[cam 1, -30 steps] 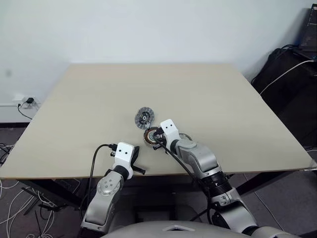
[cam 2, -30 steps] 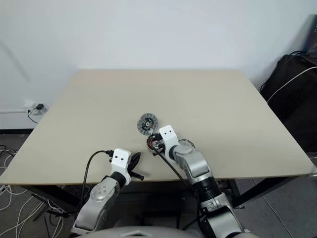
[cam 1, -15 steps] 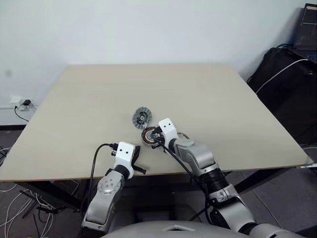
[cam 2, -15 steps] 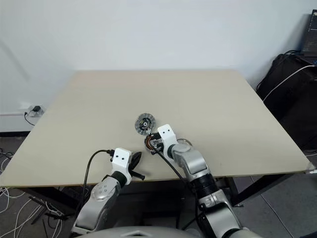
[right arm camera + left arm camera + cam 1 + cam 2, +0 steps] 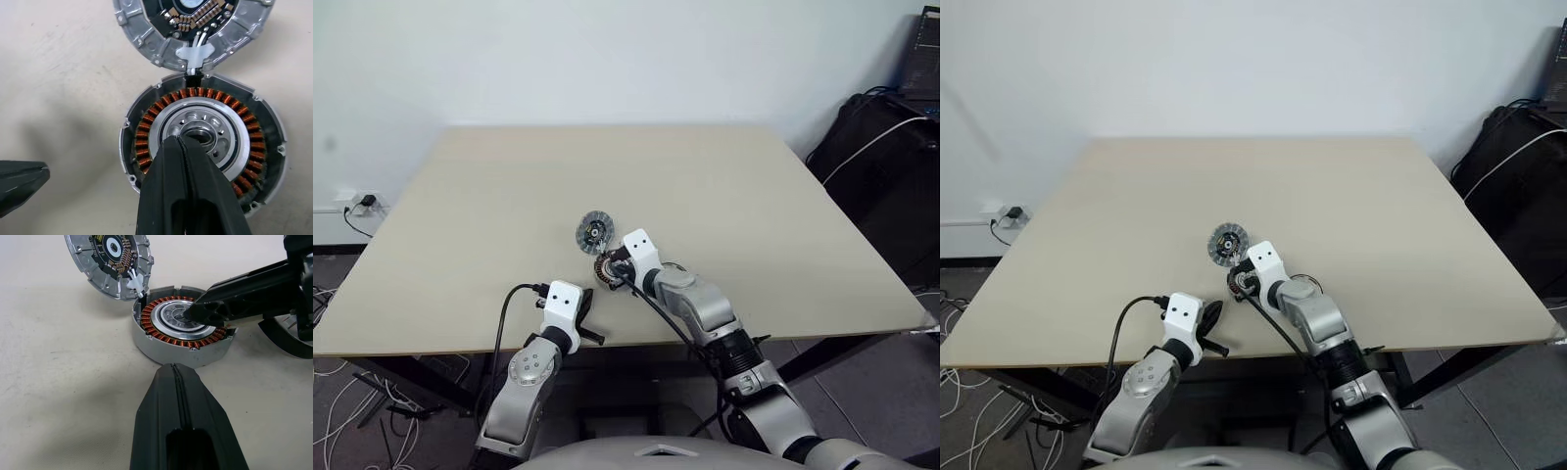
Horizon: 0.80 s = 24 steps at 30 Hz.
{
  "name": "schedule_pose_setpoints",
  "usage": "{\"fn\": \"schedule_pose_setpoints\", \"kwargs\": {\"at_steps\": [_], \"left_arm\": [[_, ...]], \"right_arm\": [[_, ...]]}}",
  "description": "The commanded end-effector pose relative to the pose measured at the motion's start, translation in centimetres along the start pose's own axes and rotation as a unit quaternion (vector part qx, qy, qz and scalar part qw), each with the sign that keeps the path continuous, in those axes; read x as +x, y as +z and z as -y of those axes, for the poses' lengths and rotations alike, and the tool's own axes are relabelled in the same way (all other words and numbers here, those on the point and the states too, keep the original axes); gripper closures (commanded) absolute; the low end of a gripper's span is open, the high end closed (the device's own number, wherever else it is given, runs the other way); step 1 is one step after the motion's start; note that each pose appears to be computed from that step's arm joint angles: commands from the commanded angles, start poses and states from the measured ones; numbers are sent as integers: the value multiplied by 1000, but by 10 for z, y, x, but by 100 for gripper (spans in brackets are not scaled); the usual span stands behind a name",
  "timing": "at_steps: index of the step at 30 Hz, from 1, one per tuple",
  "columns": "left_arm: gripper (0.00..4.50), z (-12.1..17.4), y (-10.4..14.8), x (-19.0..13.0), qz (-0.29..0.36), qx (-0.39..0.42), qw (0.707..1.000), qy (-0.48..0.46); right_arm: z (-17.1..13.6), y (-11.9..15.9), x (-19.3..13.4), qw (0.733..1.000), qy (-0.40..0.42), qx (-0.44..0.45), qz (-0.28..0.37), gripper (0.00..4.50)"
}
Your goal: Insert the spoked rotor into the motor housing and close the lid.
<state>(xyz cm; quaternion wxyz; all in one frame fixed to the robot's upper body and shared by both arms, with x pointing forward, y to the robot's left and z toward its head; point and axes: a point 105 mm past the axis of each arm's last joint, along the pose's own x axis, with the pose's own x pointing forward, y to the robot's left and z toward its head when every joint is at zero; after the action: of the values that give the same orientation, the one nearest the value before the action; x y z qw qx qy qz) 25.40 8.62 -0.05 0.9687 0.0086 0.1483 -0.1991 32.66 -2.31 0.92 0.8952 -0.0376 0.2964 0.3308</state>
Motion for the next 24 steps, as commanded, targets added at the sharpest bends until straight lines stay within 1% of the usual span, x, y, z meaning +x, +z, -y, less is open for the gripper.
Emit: {"fn": "schedule_pose_setpoints", "kwargs": {"at_steps": [1,5,8,11,24], "left_arm": [[450,2,5,1,9,2,1000,-5],[450,2,5,1,8,3,1000,-6],[450,2,4,1,6,3,1000,-8],[450,3,4,1,6,3,1000,-11],[450,4,2,0,3,0,1000,-12]], "right_arm": [[0,8,-3,1000,2,-12,15,447],[1,13,-9,999,5,-20,30,447],[-1,22,-11,998,9,-23,57,447],[2,28,-10,997,-4,-21,69,447],[7,35,14,997,-43,-46,55,447]]}}
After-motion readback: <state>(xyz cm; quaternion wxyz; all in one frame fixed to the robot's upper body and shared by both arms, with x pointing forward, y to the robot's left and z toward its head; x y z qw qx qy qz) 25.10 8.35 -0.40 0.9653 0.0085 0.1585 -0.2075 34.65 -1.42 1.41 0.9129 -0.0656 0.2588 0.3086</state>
